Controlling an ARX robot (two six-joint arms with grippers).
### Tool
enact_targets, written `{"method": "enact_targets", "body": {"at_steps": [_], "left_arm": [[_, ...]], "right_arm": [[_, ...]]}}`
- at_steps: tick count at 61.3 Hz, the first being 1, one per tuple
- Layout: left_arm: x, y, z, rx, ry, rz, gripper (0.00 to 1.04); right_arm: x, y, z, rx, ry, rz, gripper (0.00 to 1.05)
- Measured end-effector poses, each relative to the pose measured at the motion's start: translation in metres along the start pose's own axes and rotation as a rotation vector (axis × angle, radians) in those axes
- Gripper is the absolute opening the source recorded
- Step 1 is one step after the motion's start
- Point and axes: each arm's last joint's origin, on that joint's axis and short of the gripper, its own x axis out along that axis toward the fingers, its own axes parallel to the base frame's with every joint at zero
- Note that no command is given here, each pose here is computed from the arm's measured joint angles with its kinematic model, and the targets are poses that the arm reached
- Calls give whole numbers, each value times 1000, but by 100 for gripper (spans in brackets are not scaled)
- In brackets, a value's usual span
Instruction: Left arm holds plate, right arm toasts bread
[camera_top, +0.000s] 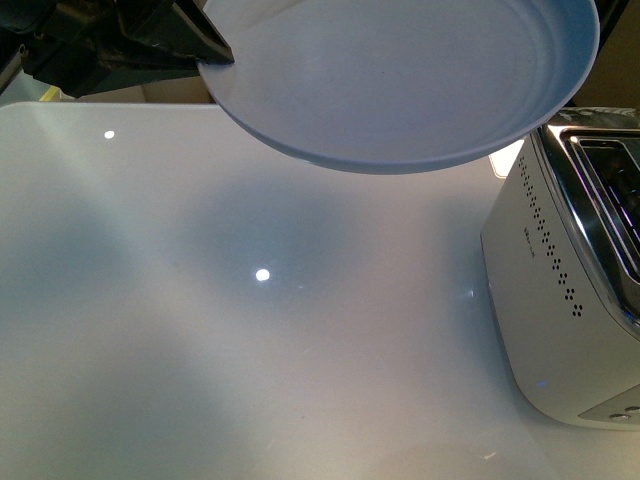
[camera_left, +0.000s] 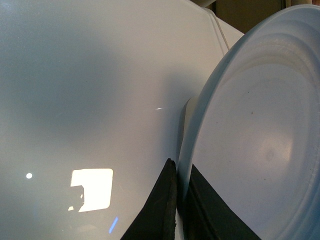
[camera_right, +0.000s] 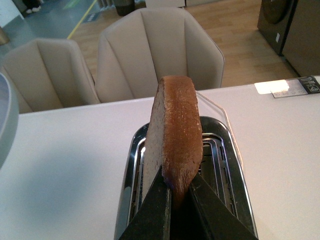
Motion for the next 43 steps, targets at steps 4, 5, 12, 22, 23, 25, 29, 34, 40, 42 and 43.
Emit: {"method": "enact_targets", "body": {"at_steps": [4, 5, 12, 22, 23, 25, 29, 34, 40, 42, 43], "left_arm": [[0, 0, 0, 0, 0, 0, 3], [0, 0, 0, 0, 0, 0, 3], [0, 0, 0, 0, 0, 0, 3], [0, 0, 0, 0, 0, 0, 3], [0, 0, 0, 0, 0, 0, 3], [0, 0, 0, 0, 0, 0, 3], [0, 0, 0, 0, 0, 0, 3], [0, 0, 0, 0, 0, 0, 3], [0, 0, 0, 0, 0, 0, 3], [0, 0, 0, 0, 0, 0, 3], [0, 0, 0, 0, 0, 0, 3]], "right_arm": [[6, 0, -2, -25, 4, 1, 3], [7, 0, -3, -28, 4, 0, 3], [16, 0, -8, -61, 19, 1, 3], [26, 2, -15, -102, 41, -10, 3], [26, 2, -16, -104, 43, -9, 3], [28, 2, -17, -108, 49, -6, 3], [30, 4, -19, -120, 55, -2, 3], [32, 6, -22, -127, 61, 3, 3], [35, 8, -25, -137, 72, 7, 3], [36, 9, -28, -139, 78, 10, 3], [36, 9, -28, -140, 81, 11, 3]]}}
